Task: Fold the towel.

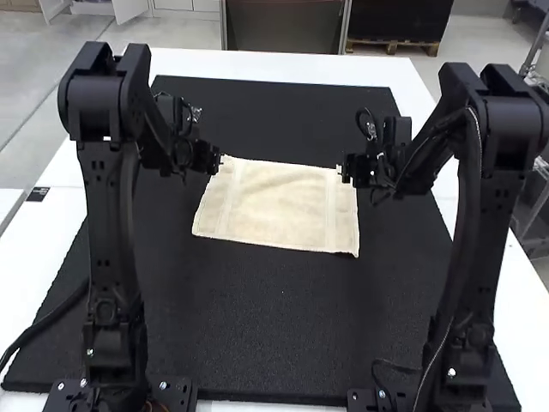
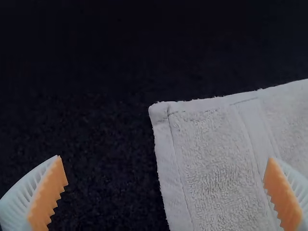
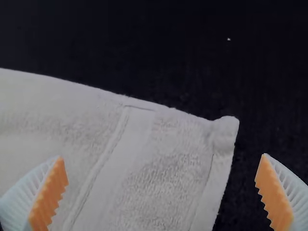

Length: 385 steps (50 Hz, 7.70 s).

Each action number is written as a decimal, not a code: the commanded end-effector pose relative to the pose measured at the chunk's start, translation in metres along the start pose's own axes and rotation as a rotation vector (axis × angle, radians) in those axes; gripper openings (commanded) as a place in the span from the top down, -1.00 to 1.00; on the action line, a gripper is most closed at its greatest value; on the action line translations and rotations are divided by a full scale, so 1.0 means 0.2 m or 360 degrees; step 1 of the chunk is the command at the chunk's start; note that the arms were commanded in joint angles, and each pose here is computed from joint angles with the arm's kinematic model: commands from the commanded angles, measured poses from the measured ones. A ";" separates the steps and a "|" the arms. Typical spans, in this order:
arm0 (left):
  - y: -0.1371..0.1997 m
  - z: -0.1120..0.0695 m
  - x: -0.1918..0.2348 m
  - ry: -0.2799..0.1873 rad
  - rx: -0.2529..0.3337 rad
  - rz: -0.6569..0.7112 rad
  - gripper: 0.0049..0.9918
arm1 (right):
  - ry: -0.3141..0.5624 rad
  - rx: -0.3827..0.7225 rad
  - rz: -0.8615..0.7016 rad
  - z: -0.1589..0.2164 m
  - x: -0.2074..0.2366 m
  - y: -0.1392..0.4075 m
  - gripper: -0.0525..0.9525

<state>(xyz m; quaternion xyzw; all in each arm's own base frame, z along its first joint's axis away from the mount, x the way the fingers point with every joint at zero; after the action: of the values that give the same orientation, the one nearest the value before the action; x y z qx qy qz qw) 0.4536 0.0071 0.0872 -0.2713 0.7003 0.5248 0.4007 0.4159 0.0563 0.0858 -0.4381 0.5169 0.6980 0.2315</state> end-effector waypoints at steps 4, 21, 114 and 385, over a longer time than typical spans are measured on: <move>-0.03 -0.01 -0.06 -0.0029 0.0034 -0.0054 -0.93 | -0.0018 -0.0016 -0.0041 -0.03 -0.04 -0.03 -0.90; -0.11 -0.06 -0.07 -0.0048 0.0106 -0.0047 -0.93 | -0.0042 -0.0010 -0.0023 -0.05 -0.02 -0.07 -0.90; -0.28 -0.04 -0.02 -0.0024 0.0145 0.0164 -0.88 | -0.0070 -0.0021 -0.0012 -0.10 0.00 -0.09 -0.90; -0.18 -0.05 -0.07 0.0019 0.0347 0.0095 0.96 | -0.0188 -0.0126 0.0092 -0.17 0.11 -0.24 0.93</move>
<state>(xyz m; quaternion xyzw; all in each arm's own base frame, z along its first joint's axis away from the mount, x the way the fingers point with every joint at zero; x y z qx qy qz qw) 0.4890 -0.0179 0.0585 -0.1954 0.7692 0.4652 0.3921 0.4565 0.0457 0.0453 -0.3991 0.4927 0.7406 0.2224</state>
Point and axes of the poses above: each hand's point on the last joint's axis, 136 mm out from that joint toward the fingers, its own y axis back along the fingers, its own z axis along the line the jaws close on, x = y × z, the point moved 10 cm from there along y, back along the fingers, and after that the axes turned 4 degrees about y, right-handed, at the moved point
